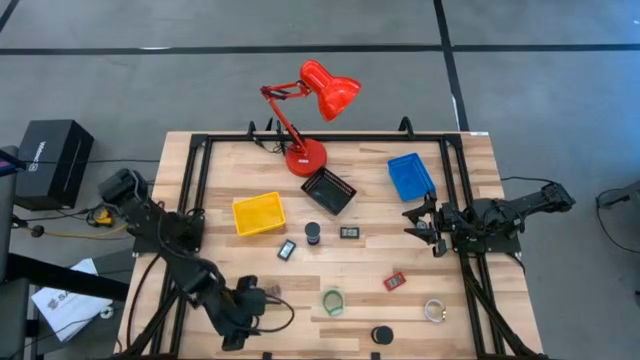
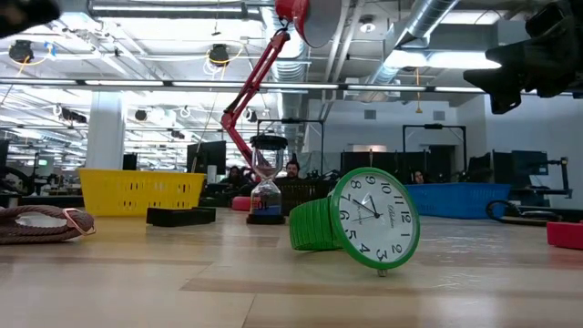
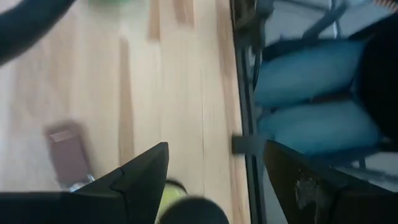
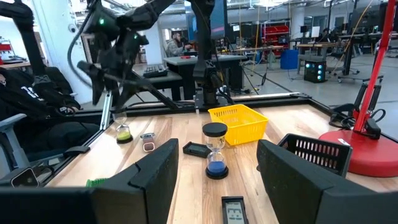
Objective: Pick & Place Office items
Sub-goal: Put the left green hourglass into the yellow bin
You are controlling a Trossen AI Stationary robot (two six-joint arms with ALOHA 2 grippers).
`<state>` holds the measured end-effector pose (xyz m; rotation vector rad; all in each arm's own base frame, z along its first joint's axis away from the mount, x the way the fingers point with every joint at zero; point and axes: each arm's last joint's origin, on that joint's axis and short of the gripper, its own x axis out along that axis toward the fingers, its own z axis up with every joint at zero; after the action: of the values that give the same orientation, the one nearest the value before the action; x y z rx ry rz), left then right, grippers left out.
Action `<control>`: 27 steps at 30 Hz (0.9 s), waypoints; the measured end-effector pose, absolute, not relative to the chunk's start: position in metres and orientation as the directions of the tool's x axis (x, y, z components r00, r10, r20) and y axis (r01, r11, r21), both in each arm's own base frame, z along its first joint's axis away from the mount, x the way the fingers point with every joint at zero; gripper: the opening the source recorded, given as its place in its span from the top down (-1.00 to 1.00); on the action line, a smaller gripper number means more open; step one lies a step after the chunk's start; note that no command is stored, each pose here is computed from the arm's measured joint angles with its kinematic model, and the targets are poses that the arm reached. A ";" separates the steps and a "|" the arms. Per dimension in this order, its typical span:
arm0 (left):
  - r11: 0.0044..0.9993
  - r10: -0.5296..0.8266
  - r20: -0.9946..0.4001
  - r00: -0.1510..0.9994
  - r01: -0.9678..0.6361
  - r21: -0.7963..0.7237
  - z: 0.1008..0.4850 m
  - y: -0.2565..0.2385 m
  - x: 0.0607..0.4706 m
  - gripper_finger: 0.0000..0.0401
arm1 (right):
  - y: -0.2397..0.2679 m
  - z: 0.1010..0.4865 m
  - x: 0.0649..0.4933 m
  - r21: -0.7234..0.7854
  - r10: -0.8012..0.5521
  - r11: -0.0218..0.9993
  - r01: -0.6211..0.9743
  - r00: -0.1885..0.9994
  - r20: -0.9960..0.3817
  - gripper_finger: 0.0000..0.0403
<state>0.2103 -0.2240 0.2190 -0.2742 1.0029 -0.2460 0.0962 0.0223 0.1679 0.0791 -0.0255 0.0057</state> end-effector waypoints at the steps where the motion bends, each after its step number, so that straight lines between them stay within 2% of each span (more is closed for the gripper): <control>1: 0.940 -0.326 -0.801 0.502 0.080 -0.332 0.215 -0.226 0.210 -0.26 | 0.022 0.168 0.096 0.079 0.005 0.997 -0.007 1.000 0.026 -0.04; 9: 0.964 -0.250 -0.872 0.420 0.023 -0.266 0.205 -0.222 0.202 -0.19 | 0.022 0.168 0.096 0.079 0.005 0.997 -0.007 1.000 0.026 -0.04; 15: 0.972 -0.215 -0.869 0.447 0.007 -0.237 0.211 -0.217 0.199 -0.22 | 0.022 0.168 0.096 0.079 0.005 0.997 -0.007 1.000 0.026 -0.04; 27: 0.974 -0.207 -0.892 0.403 0.000 -0.226 0.206 -0.219 0.190 -0.27 | 0.022 0.168 0.096 0.079 0.005 0.997 -0.007 1.000 0.025 -0.04</control>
<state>0.1904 -0.2186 0.2055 -0.2014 1.1512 -0.1319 0.0962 0.0223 0.1678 0.0791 -0.0251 0.0062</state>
